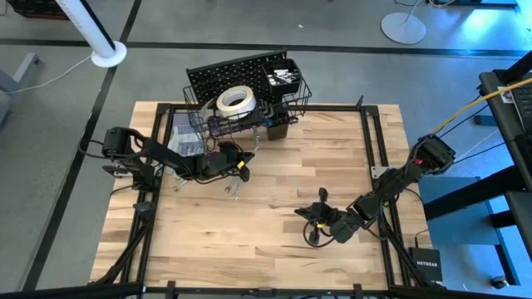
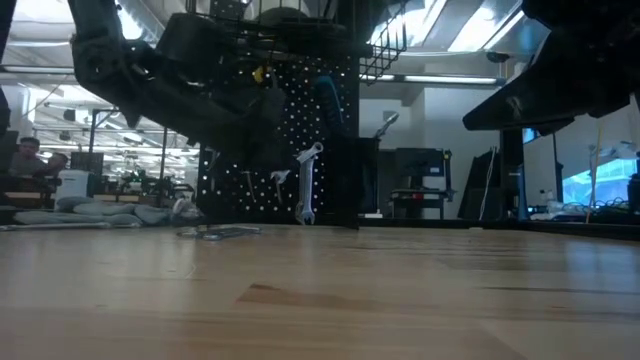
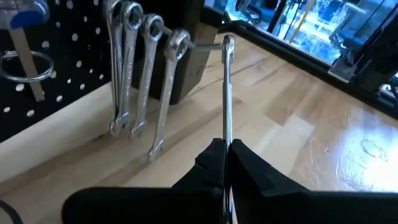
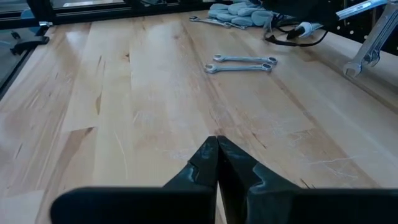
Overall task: Hang tools onto peg board
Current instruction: Hang the wrench on the pegboard
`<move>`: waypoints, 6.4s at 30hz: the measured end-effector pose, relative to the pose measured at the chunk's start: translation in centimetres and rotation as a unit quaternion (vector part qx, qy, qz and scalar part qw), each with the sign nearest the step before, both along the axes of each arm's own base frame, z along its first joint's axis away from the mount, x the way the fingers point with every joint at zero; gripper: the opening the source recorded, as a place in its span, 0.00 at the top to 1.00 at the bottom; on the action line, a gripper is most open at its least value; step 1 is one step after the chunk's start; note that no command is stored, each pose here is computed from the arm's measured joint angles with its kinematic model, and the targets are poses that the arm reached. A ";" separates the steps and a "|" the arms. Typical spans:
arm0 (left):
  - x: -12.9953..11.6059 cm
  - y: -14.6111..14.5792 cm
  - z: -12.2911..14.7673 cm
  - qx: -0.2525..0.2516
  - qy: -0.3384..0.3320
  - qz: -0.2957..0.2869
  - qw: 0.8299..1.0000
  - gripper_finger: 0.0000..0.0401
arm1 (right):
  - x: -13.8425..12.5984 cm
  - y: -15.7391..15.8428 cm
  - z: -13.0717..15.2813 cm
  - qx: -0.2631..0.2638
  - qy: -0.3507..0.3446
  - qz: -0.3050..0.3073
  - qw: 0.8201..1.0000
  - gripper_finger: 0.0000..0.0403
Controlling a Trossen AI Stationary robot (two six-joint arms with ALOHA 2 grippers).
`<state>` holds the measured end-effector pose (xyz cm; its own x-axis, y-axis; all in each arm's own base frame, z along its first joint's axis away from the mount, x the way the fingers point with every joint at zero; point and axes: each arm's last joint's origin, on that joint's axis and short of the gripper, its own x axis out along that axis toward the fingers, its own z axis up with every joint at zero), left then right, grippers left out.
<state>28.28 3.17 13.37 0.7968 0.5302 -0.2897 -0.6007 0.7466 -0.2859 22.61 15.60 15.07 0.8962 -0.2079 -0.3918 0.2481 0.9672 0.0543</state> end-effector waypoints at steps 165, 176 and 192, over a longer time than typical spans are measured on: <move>-1.9 -12.8 -5.8 0.075 0.277 -0.280 0.916 0.94 | 14.6 -5.3 -7.2 -0.009 0.108 0.134 0.985 0.98; -1.2 -13.8 -5.2 0.121 0.290 -0.271 0.910 0.97 | 13.5 -4.9 -3.8 -0.067 0.122 0.130 0.982 0.98; -0.1 -13.2 -3.6 0.110 0.302 -0.244 0.915 0.99 | 12.8 -4.2 -3.5 -0.144 0.147 0.100 0.974 0.98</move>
